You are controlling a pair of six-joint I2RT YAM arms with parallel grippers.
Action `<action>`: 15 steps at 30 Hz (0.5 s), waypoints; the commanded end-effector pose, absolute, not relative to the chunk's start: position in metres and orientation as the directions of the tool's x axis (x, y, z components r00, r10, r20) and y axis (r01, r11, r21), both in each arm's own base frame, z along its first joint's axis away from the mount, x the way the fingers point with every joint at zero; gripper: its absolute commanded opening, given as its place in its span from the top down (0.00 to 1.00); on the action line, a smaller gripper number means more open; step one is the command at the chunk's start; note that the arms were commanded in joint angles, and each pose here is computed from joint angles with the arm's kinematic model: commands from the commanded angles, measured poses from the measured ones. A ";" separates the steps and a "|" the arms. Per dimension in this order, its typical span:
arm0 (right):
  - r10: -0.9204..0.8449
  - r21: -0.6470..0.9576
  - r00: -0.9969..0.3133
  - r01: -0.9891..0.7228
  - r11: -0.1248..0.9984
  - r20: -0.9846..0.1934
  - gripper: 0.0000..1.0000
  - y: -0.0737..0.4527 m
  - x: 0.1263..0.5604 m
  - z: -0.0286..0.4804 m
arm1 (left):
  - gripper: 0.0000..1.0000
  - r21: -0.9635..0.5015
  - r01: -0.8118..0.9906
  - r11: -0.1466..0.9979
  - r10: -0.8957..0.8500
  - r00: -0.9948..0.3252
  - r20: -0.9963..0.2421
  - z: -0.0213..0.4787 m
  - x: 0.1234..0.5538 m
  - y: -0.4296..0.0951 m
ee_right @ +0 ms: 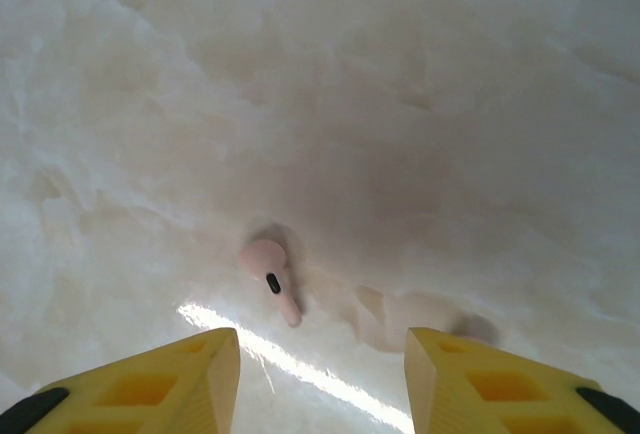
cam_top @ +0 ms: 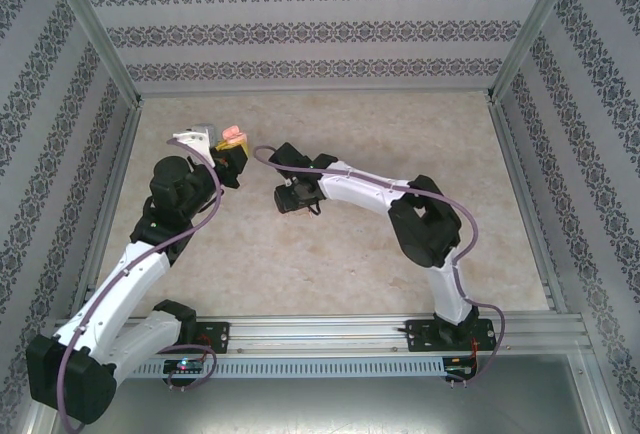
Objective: Insert the wireless bluetooth earbuds into the charging case
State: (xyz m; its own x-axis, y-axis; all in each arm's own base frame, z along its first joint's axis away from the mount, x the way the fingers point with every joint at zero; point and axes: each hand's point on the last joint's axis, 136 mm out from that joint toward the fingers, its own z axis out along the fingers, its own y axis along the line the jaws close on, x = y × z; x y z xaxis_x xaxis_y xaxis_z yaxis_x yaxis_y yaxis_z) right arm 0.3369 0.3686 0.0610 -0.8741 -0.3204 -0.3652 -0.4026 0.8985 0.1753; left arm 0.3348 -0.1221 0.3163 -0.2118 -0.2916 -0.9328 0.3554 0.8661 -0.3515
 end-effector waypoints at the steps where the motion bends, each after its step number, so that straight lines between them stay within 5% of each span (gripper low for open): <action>1: -0.327 0.159 -0.886 -0.393 0.906 -0.328 0.54 0.374 0.333 0.053 | 1.00 -0.367 0.327 0.871 -0.344 -0.127 -0.930 0.335 0.334 -0.108; 15: -0.374 0.161 -0.884 -0.428 0.889 -0.281 0.54 0.394 0.335 0.029 | 1.00 -0.371 0.324 0.870 -0.357 -0.104 -0.928 0.340 0.334 -0.105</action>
